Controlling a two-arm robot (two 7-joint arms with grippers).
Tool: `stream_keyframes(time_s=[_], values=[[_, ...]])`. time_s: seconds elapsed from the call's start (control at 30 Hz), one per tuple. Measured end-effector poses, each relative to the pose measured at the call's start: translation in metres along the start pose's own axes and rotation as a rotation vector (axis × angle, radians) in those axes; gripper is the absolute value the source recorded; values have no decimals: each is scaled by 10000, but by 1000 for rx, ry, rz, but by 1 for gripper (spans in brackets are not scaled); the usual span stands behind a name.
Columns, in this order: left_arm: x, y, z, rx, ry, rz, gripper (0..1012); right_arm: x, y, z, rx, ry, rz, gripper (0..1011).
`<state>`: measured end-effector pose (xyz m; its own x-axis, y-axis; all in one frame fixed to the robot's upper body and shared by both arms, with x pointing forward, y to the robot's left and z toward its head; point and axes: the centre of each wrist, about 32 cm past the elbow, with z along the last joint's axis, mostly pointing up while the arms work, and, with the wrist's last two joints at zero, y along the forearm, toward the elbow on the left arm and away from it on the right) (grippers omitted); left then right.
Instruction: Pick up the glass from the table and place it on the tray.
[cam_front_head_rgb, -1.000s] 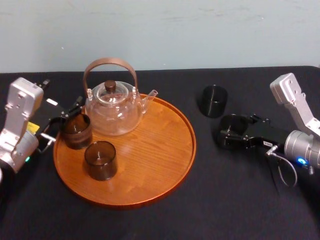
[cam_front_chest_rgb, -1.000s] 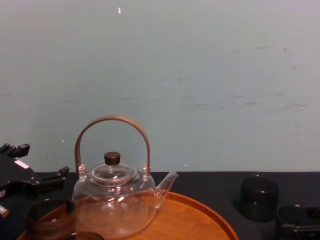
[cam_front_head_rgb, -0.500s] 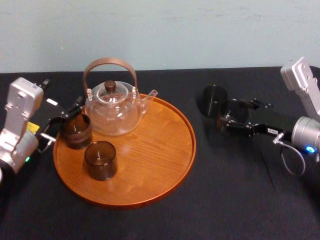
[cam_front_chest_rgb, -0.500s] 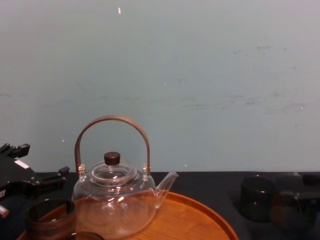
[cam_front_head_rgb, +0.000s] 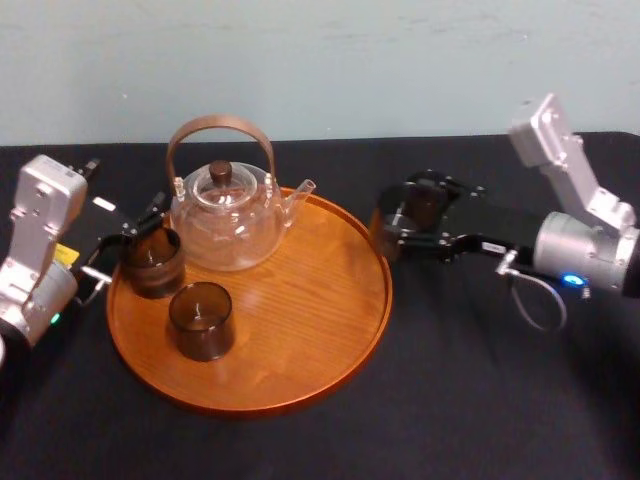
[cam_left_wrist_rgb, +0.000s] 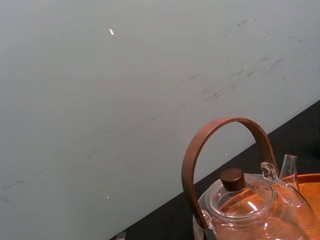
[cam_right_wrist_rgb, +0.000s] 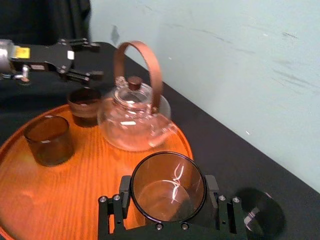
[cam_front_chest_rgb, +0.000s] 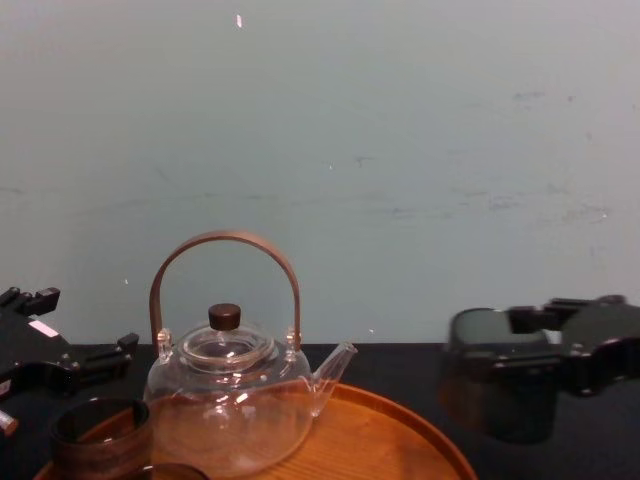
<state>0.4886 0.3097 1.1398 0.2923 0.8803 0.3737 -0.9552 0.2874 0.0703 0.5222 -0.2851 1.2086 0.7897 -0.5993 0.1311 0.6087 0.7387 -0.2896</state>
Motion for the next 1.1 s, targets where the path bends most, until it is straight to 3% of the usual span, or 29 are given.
stream_keyframes(time_s=[0.37,0.57,1.1], values=[[0,0,0,0,0,0,1001,-146,309,5,11,-12,90,900],[0,0,0,0,0,0,1001,-224,433,-54,0,-7,126,900],[0,0,0,0,0,0,1001,-358,564,-233,-47,12,159,900]])
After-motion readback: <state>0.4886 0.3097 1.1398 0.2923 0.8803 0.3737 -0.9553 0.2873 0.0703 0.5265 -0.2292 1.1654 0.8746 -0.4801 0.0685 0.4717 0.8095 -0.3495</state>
